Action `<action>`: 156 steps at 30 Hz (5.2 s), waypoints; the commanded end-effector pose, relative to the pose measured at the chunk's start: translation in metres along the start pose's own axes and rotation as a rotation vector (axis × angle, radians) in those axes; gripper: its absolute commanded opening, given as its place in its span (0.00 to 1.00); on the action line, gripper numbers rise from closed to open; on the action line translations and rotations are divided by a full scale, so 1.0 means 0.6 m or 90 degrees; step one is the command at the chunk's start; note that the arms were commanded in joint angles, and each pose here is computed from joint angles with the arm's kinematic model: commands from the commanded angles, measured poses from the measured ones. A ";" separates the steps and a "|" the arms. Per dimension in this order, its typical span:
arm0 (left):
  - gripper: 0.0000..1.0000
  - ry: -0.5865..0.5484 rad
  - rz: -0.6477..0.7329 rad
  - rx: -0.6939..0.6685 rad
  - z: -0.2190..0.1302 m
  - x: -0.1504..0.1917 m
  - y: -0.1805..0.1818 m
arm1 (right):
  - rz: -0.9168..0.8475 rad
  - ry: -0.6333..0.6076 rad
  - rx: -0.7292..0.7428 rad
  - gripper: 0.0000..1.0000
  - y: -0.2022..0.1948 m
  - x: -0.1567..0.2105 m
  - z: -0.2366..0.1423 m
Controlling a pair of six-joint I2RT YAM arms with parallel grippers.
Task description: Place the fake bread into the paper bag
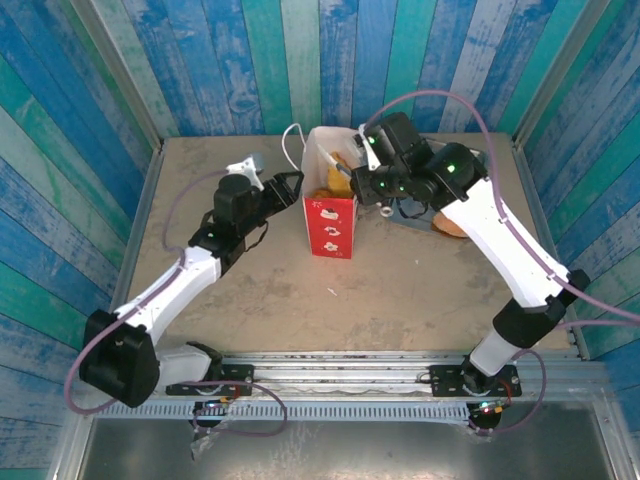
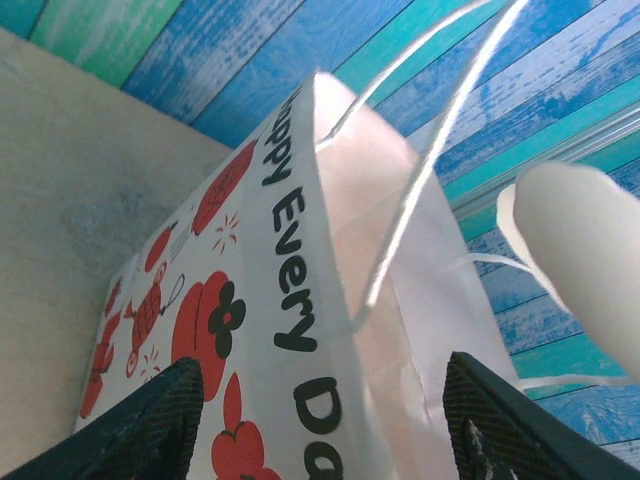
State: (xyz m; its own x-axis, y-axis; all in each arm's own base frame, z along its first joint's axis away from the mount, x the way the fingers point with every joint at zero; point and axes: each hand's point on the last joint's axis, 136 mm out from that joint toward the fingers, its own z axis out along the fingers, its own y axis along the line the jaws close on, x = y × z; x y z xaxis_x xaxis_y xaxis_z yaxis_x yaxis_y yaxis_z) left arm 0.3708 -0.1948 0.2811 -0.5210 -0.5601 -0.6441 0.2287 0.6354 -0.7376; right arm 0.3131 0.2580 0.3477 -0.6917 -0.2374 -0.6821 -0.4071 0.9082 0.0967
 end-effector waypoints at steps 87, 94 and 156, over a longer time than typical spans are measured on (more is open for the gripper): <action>0.94 -0.100 0.180 -0.177 -0.087 -0.036 0.074 | -0.116 0.439 0.294 0.61 -0.449 0.328 0.102; 0.94 -0.105 0.181 -0.183 -0.095 -0.040 0.073 | -0.117 0.460 0.311 0.61 -0.460 0.332 0.111; 0.77 -0.003 -0.033 -0.003 0.029 -0.011 -0.005 | -0.037 -0.166 0.022 0.32 0.006 -0.070 -0.092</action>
State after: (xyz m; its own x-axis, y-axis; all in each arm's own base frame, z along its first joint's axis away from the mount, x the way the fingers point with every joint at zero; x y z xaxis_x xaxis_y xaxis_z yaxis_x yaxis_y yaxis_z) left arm 0.3866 -0.2051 0.2869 -0.5447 -0.5961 -0.5899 0.2005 0.5904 -0.7818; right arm 0.3067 0.2524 0.3966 -0.5177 -0.2431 -0.8203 -0.4383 0.8988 0.0103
